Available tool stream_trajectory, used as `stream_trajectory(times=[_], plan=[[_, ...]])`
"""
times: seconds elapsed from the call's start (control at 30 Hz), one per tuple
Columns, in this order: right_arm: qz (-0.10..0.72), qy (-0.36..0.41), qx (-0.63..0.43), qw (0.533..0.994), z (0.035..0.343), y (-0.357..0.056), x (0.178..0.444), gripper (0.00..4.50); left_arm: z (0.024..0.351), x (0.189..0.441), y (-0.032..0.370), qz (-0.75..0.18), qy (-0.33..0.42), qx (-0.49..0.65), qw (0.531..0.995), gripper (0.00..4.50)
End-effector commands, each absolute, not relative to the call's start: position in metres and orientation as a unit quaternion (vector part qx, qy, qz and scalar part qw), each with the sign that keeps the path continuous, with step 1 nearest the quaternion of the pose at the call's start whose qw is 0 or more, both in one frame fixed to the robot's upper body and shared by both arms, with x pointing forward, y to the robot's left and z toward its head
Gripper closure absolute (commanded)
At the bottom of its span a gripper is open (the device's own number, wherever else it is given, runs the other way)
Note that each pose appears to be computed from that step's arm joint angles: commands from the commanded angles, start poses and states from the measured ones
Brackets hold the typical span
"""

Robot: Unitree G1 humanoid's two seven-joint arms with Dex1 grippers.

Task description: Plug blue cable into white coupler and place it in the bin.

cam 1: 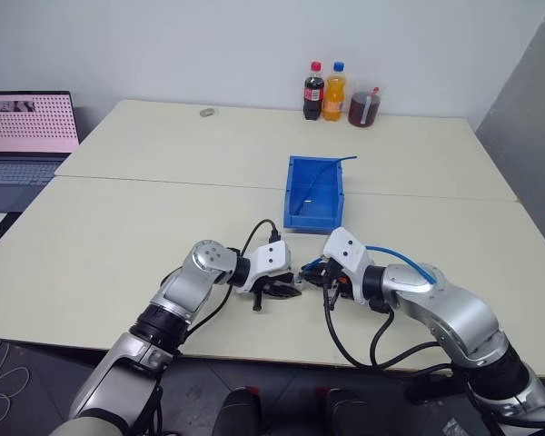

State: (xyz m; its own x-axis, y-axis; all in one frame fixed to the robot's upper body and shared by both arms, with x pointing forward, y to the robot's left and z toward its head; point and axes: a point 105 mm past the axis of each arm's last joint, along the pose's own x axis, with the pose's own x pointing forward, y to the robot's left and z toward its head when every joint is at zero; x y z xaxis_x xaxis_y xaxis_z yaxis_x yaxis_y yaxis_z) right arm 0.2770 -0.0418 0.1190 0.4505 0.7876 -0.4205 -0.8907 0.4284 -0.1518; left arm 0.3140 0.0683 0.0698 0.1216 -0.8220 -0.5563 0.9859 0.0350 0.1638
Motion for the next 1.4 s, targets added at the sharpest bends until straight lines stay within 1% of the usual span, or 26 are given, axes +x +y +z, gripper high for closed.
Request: stream_trajectory(times=[0.03,0.17,0.33,0.53,0.83,1.4], plan=[[0.535,0.206,-0.184,0.798,0.089,-0.039,0.264,4.48,0.070,0.313,0.056,-0.643,0.149,0.266,0.703,3.69],[0.536,0.204,-0.171,0.801,0.091,-0.041,0.264,4.48,0.069,0.311,0.056,-0.643,0.150,0.265,0.703,3.70],[0.525,0.185,-0.144,0.818,0.111,-0.048,0.270,4.48,0.067,0.313,0.060,-0.638,0.156,0.264,0.707,3.70],[0.508,0.174,-0.109,0.836,0.127,-0.052,0.265,4.48,0.067,0.318,0.063,-0.630,0.157,0.265,0.713,3.70],[0.467,0.178,-0.053,0.865,0.131,-0.052,0.262,4.48,0.068,0.320,0.063,-0.629,0.155,0.266,0.714,3.70],[0.457,0.171,-0.011,0.873,0.141,-0.055,0.265,4.48,0.066,0.318,0.069,-0.638,0.153,0.279,0.701,3.70]])
